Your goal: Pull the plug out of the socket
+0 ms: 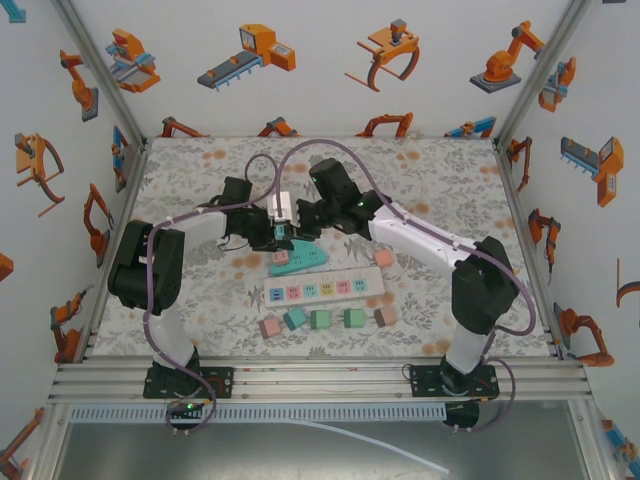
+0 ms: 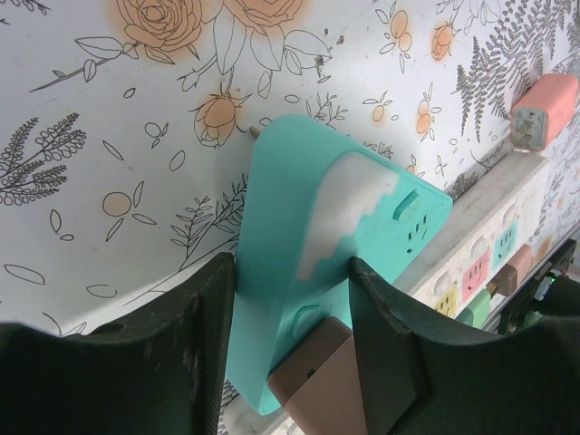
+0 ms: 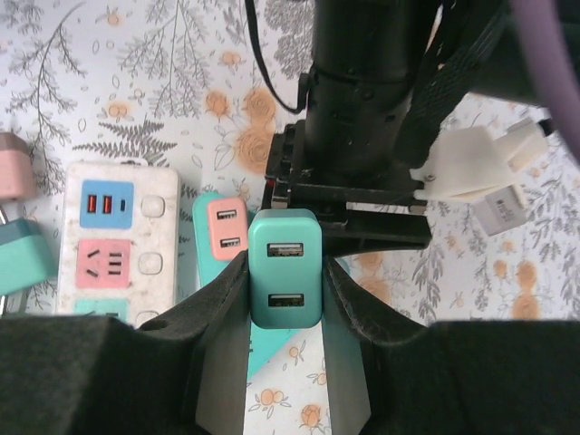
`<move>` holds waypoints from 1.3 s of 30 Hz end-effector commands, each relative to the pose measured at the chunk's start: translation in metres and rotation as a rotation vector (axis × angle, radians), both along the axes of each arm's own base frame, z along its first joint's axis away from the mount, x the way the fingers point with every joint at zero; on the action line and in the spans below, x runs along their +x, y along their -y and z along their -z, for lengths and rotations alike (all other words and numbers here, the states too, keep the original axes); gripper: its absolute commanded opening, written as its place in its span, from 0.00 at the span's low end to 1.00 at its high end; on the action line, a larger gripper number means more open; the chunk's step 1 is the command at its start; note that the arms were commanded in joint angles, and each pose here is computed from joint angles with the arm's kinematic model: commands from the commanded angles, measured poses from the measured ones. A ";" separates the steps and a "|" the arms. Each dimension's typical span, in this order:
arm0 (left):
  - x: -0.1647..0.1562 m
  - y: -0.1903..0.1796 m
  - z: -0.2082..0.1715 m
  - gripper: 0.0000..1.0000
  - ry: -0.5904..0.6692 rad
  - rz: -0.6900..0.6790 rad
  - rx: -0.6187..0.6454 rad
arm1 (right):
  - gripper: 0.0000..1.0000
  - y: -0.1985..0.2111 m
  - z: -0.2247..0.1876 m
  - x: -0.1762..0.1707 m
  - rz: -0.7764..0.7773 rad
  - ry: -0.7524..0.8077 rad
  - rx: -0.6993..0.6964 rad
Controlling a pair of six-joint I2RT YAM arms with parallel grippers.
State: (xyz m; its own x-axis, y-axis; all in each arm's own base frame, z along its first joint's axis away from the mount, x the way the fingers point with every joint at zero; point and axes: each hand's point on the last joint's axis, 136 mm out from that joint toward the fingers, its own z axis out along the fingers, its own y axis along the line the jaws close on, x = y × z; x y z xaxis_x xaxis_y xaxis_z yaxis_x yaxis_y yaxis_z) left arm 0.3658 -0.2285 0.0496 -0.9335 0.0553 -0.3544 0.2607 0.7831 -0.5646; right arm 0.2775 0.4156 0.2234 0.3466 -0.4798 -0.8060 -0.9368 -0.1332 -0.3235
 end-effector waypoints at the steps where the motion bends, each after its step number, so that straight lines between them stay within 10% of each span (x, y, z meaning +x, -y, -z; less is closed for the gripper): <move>1: -0.029 -0.050 0.067 0.49 -0.118 -0.042 0.284 | 0.03 0.003 -0.023 0.002 0.084 -0.049 0.075; 12: 0.015 -0.027 -0.015 0.75 0.043 -0.102 0.134 | 0.02 0.114 -0.067 0.062 0.757 -0.501 0.439; 21: 0.006 -0.010 -0.111 0.87 0.229 -0.080 -0.055 | 0.00 0.245 0.003 0.108 1.287 -0.851 0.573; 30: -0.097 0.033 -0.217 0.97 0.536 0.226 -0.281 | 0.00 0.276 0.081 0.133 1.380 -1.013 0.499; 39: -0.153 0.019 -0.233 0.97 0.659 0.260 -0.309 | 0.08 0.267 0.146 0.129 1.369 -1.133 0.380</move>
